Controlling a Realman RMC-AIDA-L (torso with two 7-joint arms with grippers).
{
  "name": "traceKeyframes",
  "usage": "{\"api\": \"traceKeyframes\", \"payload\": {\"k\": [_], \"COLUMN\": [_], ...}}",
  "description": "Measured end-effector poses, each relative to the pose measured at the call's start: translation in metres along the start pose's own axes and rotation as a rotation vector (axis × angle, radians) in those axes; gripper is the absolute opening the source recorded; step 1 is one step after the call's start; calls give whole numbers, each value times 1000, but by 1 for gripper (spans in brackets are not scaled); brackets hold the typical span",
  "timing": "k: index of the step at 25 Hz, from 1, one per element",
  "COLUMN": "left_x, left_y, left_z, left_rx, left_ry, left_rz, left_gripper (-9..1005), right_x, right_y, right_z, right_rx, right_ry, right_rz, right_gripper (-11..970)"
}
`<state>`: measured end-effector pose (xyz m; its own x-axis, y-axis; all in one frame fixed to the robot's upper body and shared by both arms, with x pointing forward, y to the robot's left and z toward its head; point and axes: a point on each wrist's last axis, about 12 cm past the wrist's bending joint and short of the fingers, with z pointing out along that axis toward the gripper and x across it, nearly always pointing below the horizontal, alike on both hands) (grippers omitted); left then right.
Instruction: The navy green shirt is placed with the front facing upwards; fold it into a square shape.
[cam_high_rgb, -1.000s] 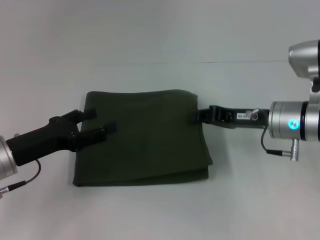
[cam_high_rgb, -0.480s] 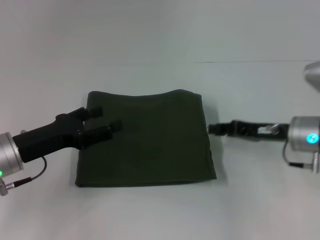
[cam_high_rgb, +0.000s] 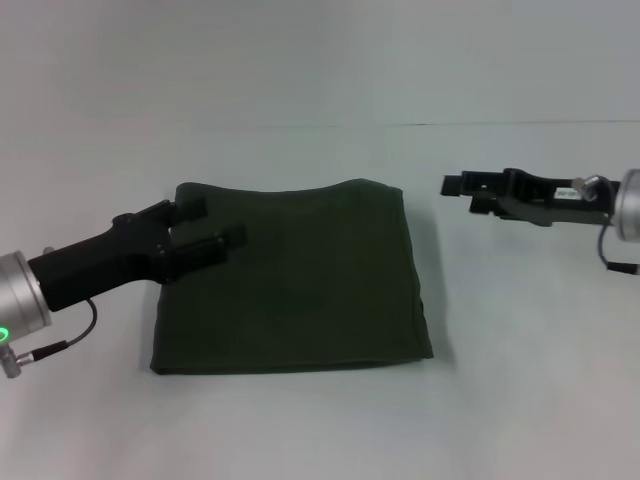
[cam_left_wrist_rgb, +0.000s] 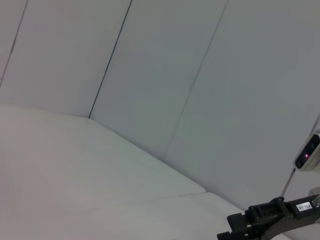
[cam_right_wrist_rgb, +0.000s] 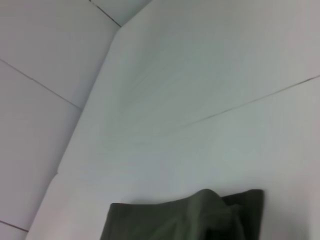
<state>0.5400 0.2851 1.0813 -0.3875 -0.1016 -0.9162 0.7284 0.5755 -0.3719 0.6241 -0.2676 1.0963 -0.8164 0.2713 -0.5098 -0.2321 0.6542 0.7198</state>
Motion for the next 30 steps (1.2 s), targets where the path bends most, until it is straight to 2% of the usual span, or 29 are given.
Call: {"api": "traceKeyframes", "payload": {"k": [10, 15, 23, 30], "left_x": [-4, -4, -3, -1], "left_y": [2, 5, 9, 10], "left_z": [3, 2, 1, 2], "left_rx": [-15, -46, -83, -93], "left_ry": [-16, -20, -18, -18], "left_rz": [8, 6, 2, -3], "left_gripper": [903, 902, 902, 902], "right_x": [17, 22, 29, 19], "right_y": [21, 28, 30, 33], "right_z": [39, 55, 74, 77], "right_rx": [-33, -30, 19, 11], "right_ry": [-4, -38, -62, -162], "right_rz": [56, 92, 115, 87], "right_gripper": [755, 748, 749, 751]}}
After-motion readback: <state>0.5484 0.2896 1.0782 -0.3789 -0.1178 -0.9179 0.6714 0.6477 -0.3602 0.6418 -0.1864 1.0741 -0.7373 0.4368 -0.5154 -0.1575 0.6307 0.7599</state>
